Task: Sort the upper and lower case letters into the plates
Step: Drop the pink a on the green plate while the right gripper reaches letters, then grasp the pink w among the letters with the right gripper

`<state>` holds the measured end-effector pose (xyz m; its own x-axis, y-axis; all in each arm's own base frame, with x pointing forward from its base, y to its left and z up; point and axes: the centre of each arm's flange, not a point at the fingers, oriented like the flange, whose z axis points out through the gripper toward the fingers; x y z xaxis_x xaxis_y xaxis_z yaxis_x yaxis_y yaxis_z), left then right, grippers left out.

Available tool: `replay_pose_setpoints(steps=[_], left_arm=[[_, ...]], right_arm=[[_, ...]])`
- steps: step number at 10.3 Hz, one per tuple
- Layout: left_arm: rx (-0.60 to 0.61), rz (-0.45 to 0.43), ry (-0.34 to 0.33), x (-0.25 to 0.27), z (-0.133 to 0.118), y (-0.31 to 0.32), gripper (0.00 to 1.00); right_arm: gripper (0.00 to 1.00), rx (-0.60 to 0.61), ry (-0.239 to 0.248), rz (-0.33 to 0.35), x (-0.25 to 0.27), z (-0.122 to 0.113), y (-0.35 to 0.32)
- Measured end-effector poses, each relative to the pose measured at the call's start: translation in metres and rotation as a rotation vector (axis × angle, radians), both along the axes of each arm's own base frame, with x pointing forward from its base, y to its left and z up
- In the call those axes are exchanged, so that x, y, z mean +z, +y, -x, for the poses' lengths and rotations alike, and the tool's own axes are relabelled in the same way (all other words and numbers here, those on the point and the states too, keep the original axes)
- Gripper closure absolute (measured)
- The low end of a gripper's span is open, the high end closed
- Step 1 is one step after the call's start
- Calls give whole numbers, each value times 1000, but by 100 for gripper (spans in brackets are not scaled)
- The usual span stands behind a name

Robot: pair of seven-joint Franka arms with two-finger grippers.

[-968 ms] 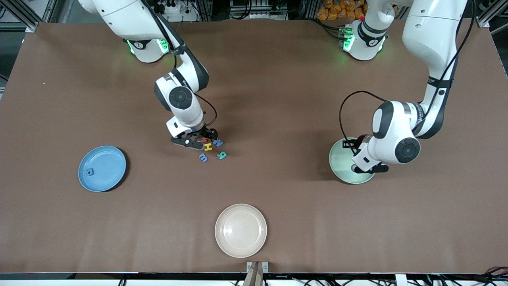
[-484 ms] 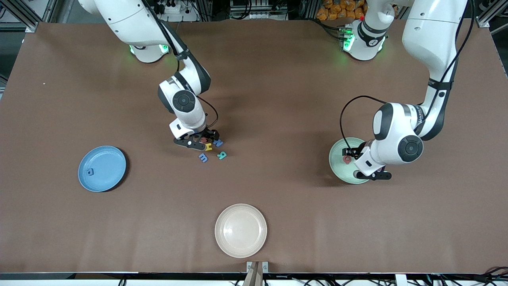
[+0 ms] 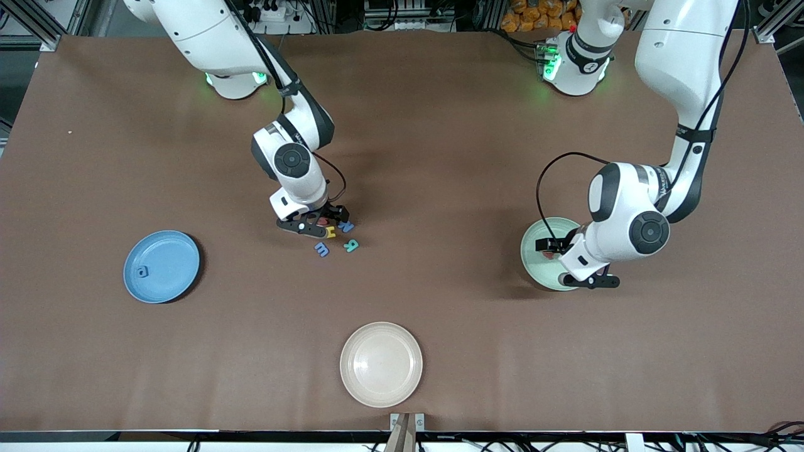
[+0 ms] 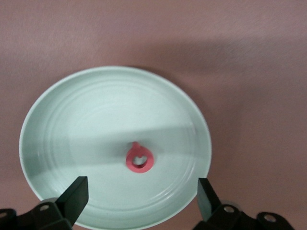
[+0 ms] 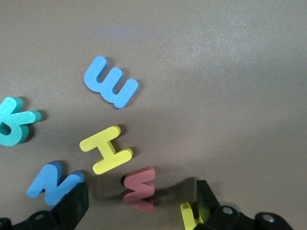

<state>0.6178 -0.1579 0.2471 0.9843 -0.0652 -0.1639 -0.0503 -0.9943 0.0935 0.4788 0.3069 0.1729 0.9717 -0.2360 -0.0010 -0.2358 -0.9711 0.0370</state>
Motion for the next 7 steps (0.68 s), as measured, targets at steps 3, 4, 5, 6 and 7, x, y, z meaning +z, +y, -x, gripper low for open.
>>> replay_pose_setpoints(steps=[3,4,5,6,7], left_arm=[[-153,-35,-71,10,-1,-63,0],[-203,-73,-94,7,-4,-72,0],[-256,-118,-112,6,-8,-74,0],[-301,-153,-133,7,-10,-75,0],[-334,-149,-176,11,-11,-85,0]], right_arm=[[0,-3,-22,-15,5,-6,2],[0,-8,-25,-16,6,-8,0],[0,-12,-24,-13,6,-10,-3],[0,-12,-19,-9,5,-10,-6],[0,-7,-12,-5,2,-7,-7]])
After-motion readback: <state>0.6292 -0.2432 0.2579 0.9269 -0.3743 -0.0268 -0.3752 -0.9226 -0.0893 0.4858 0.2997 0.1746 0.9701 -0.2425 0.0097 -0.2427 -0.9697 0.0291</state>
